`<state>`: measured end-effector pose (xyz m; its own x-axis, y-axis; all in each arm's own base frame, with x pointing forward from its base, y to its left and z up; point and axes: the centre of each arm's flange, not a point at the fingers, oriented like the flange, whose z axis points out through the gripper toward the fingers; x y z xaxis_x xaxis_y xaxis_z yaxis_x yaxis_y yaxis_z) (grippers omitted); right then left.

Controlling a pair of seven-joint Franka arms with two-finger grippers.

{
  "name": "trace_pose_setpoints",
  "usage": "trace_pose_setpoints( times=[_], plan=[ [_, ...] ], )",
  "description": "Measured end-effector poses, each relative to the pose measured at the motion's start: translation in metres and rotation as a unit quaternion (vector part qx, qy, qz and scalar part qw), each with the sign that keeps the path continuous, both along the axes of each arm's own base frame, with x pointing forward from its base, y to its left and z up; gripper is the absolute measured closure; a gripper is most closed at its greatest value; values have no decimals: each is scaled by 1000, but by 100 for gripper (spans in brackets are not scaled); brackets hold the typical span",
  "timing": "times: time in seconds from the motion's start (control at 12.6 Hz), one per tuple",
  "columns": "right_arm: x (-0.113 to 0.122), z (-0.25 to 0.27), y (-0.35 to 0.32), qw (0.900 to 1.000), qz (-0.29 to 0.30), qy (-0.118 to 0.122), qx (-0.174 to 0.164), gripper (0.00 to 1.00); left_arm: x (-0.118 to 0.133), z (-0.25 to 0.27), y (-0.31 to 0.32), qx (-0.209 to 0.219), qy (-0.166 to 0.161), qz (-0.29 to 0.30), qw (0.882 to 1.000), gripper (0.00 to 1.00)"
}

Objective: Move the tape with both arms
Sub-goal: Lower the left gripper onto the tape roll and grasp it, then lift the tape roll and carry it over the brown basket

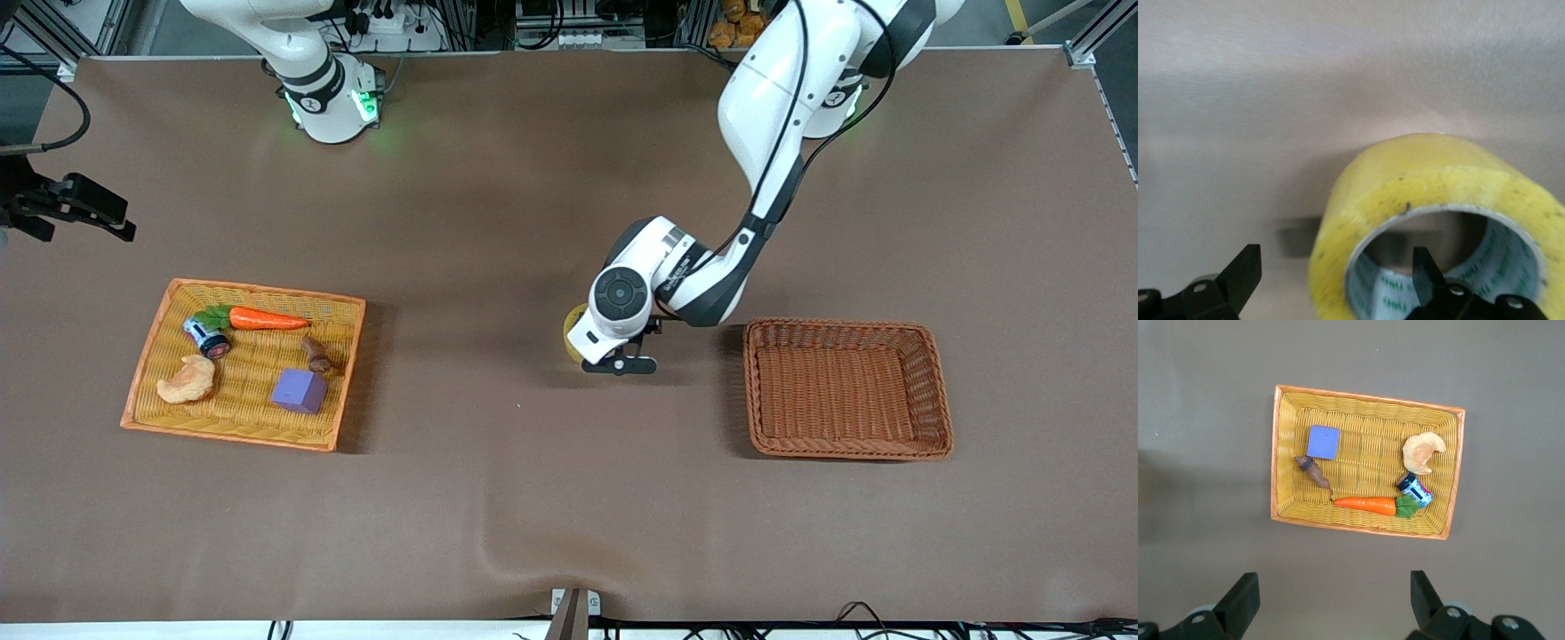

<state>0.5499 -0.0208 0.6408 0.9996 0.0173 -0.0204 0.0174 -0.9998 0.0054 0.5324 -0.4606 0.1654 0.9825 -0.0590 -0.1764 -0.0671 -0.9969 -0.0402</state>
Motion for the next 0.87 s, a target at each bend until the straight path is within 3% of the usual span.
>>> trace_pose_setpoints(
  times=[0.08, 0.16, 0.63, 0.87],
  plan=[
    [0, 0, -6, 1000, 1, 0, -1, 0, 1, -4, -2, -4, -9, -2, 1000, 0],
    [0, 0, -13, 1000, -2, 0, -1, 0, 5, -1, -3, -10, -23, -4, 1000, 10],
    [0, 10, -14, 1000, -3, -9, -1, 0, 25, 18, -2, -21, -60, 8, 998, 78],
    [0, 13, -13, 1000, -3, -12, -2, 0, 25, 28, -3, -16, -61, 44, 997, 78]
  ],
)
